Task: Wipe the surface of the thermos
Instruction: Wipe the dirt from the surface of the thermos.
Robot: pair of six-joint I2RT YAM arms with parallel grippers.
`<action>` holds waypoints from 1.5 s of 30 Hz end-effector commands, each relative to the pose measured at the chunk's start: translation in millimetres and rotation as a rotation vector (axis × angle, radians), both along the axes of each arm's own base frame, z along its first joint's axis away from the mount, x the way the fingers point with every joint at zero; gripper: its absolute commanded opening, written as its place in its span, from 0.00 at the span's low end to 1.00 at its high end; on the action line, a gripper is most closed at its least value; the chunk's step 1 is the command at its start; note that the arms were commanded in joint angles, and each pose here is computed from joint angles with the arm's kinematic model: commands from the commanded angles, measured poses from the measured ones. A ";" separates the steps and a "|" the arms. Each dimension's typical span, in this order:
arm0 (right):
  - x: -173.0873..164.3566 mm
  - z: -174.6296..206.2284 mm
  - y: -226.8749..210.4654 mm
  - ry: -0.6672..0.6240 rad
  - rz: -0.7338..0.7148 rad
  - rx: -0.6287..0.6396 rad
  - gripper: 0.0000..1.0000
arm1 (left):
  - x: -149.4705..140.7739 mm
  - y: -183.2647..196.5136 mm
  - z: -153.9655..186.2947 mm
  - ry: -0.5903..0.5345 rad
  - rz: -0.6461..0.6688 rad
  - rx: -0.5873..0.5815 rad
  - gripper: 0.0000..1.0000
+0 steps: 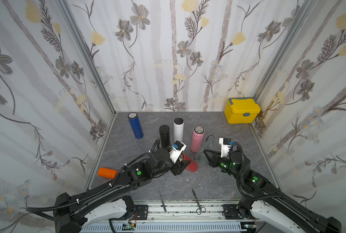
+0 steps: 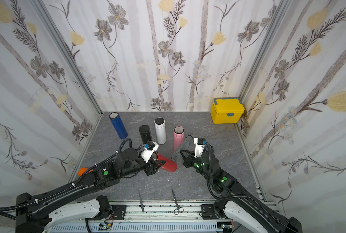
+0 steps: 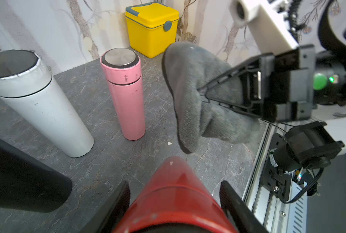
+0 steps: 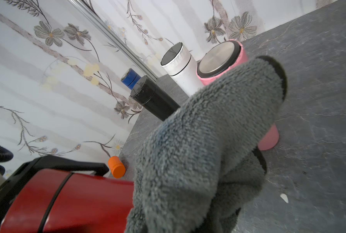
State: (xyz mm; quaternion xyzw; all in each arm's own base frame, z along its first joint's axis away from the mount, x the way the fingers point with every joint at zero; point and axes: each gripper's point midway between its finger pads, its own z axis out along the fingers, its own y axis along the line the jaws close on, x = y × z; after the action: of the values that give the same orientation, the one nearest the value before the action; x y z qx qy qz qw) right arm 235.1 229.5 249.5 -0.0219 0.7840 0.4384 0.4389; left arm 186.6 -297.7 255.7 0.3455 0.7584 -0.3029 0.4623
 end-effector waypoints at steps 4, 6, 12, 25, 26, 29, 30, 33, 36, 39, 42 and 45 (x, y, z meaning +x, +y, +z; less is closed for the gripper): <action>-41.0 71.8 74.0 -0.124 0.382 0.229 0.00 | 2.2 -10.8 24.8 -0.101 -0.037 -0.089 0.00; -54.3 60.6 91.3 -0.099 0.435 0.200 0.00 | 2.8 -12.5 23.3 -0.098 -0.038 -0.087 0.00; -63.3 -44.9 86.4 0.143 0.400 0.071 0.00 | 2.2 -8.3 26.6 -0.117 -0.034 -0.079 0.00; -40.3 17.1 67.0 -0.027 0.286 0.015 0.00 | -0.2 -7.0 24.7 -0.135 -0.050 -0.062 0.00; -37.4 23.9 70.9 -0.037 0.291 0.022 0.00 | 1.1 -7.2 23.9 -0.135 -0.044 -0.062 0.00; -33.8 25.2 85.1 -0.037 0.330 0.014 0.00 | 7.3 -3.6 22.0 -0.140 0.000 -0.070 0.00; -33.0 17.7 88.0 -0.023 0.338 0.000 0.00 | 9.2 -1.5 21.9 -0.145 0.017 -0.074 0.00; -32.5 -25.2 88.7 0.047 0.335 -0.046 0.00 | 12.8 6.0 23.4 -0.163 0.062 -0.108 0.00; -33.9 -72.2 78.7 0.122 0.298 -0.093 0.00 | 13.1 11.0 28.5 -0.173 0.083 -0.138 0.00; -36.2 -109.2 64.7 0.180 0.250 -0.152 0.00 | 11.6 11.7 36.8 -0.177 0.082 -0.169 0.00; -35.4 -122.8 52.3 0.191 0.202 -0.205 0.00 | 9.3 9.8 42.9 -0.178 0.066 -0.184 0.00; -32.0 -104.9 47.5 0.143 0.181 -0.209 0.00 | -5.2 0.4 45.0 -0.179 -0.037 -0.197 0.00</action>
State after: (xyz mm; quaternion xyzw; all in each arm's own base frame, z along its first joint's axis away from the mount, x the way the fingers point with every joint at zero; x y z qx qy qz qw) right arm 195.5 277.8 125.1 -0.1077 0.8629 0.3905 0.3022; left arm 192.3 -282.1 259.3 0.3308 0.7320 -0.2873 0.5217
